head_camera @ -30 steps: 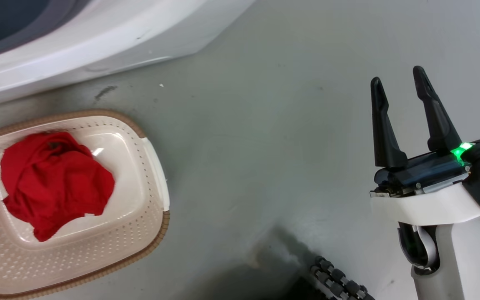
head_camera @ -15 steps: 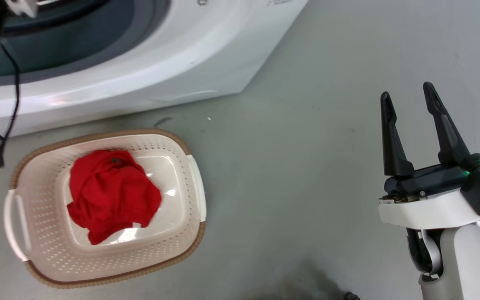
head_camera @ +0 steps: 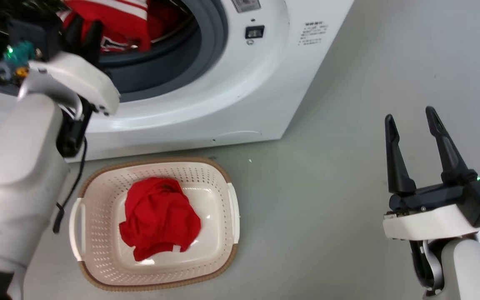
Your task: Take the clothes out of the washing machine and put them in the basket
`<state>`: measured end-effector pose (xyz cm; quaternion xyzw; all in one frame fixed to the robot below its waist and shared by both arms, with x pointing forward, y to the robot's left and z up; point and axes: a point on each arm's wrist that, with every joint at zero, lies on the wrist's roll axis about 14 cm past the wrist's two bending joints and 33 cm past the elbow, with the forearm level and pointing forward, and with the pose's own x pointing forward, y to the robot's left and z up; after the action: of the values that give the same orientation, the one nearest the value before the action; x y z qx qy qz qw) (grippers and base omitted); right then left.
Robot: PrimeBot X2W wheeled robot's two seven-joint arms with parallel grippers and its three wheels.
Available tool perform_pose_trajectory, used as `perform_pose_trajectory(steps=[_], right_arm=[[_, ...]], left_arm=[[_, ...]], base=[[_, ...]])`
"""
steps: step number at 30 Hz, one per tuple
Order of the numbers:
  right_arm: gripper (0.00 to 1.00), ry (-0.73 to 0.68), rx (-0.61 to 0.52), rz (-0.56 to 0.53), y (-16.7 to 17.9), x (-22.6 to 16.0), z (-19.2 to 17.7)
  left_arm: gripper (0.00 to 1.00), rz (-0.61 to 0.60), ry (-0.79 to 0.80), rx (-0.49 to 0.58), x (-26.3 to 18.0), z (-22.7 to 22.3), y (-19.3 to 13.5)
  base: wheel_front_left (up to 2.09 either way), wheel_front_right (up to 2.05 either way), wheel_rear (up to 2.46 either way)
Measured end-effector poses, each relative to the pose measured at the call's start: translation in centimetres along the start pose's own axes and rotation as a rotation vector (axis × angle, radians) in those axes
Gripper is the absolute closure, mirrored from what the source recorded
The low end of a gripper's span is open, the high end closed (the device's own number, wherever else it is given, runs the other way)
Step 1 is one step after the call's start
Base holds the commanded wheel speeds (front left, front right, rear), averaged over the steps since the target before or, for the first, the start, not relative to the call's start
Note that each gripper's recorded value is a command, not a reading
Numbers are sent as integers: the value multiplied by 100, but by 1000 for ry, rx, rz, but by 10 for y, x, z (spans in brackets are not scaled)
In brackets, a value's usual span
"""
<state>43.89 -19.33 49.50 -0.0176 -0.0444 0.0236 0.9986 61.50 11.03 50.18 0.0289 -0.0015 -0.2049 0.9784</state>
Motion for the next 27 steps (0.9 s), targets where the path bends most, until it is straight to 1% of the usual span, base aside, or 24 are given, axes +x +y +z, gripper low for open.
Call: perform_pose_trajectory(steps=[4, 10, 16, 19, 21, 27], right_arm=[[0, -19, 6, 10, 5, -4, 9], [0, -48, 15, 40, 16, -6, 20], [0, -68, 23, 58, 23, -8, 28], [0, -68, 26, 61, 25, -10, 29], [0, -65, 27, 63, 25, -11, 28], [0, -48, 28, 65, 26, -10, 21]], left_arm=[[100, 0, -53, 15, -31, 17, -10], [100, 1, -53, 10, -78, 27, -22], [100, 12, -60, -28, -116, 47, -30], [100, -7, -12, -60, -135, 44, -43], [100, -18, 52, -78, -146, 32, -50], [100, -79, 349, -139, -174, -44, -74]], base=[[0, 0, 0], [0, 0, 0], [0, 0, 0], [0, 0, 0], [0, 0, 0], [0, 0, 0]])
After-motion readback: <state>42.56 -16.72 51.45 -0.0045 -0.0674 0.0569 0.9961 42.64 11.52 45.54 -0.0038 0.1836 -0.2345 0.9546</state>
